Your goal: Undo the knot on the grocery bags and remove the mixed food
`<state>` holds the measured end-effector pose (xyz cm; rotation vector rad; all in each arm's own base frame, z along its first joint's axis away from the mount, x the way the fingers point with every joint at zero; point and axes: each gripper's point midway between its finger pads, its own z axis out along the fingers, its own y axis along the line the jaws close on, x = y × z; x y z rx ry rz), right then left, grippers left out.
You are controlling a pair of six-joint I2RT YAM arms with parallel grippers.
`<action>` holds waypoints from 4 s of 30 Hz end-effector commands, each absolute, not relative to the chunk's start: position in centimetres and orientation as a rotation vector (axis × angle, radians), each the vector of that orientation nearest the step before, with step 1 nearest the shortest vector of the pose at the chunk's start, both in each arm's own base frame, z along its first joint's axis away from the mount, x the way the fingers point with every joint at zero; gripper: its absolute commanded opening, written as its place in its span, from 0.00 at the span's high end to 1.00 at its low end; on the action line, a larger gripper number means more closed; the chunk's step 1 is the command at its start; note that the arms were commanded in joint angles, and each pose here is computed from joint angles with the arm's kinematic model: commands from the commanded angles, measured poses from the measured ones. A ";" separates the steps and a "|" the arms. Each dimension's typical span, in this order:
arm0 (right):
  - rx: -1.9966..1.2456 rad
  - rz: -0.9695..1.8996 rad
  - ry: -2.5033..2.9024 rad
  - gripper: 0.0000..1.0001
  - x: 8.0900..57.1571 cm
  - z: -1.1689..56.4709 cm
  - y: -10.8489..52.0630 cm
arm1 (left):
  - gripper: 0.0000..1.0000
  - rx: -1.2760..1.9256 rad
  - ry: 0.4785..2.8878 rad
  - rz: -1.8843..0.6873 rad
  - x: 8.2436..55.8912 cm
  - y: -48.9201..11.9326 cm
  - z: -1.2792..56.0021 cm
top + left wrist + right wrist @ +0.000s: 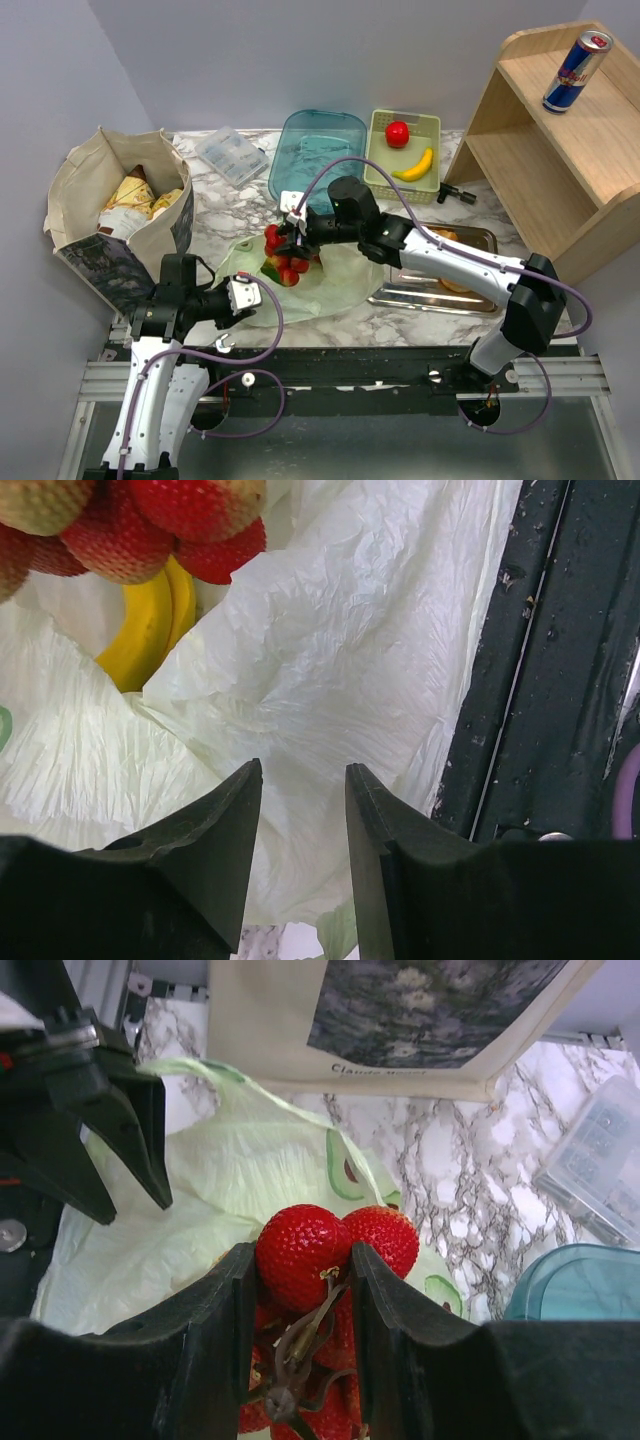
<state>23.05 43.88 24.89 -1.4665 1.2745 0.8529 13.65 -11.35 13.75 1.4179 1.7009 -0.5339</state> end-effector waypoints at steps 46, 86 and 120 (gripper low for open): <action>-0.439 0.188 1.676 0.99 61.8 23.6 18.0 | 0.06 1.286 1.612 -0.722 16.6 -15.4 26.7; -1.219 0.766 2.076 0.36 28.1 20.3 27.3 | 0.25 1.575 1.725 -0.313 28.0 -19.8 11.5; -1.058 0.666 2.000 0.99 32.5 23.0 28.4 | 0.88 2.004 1.392 -0.696 17.4 -20.3 14.5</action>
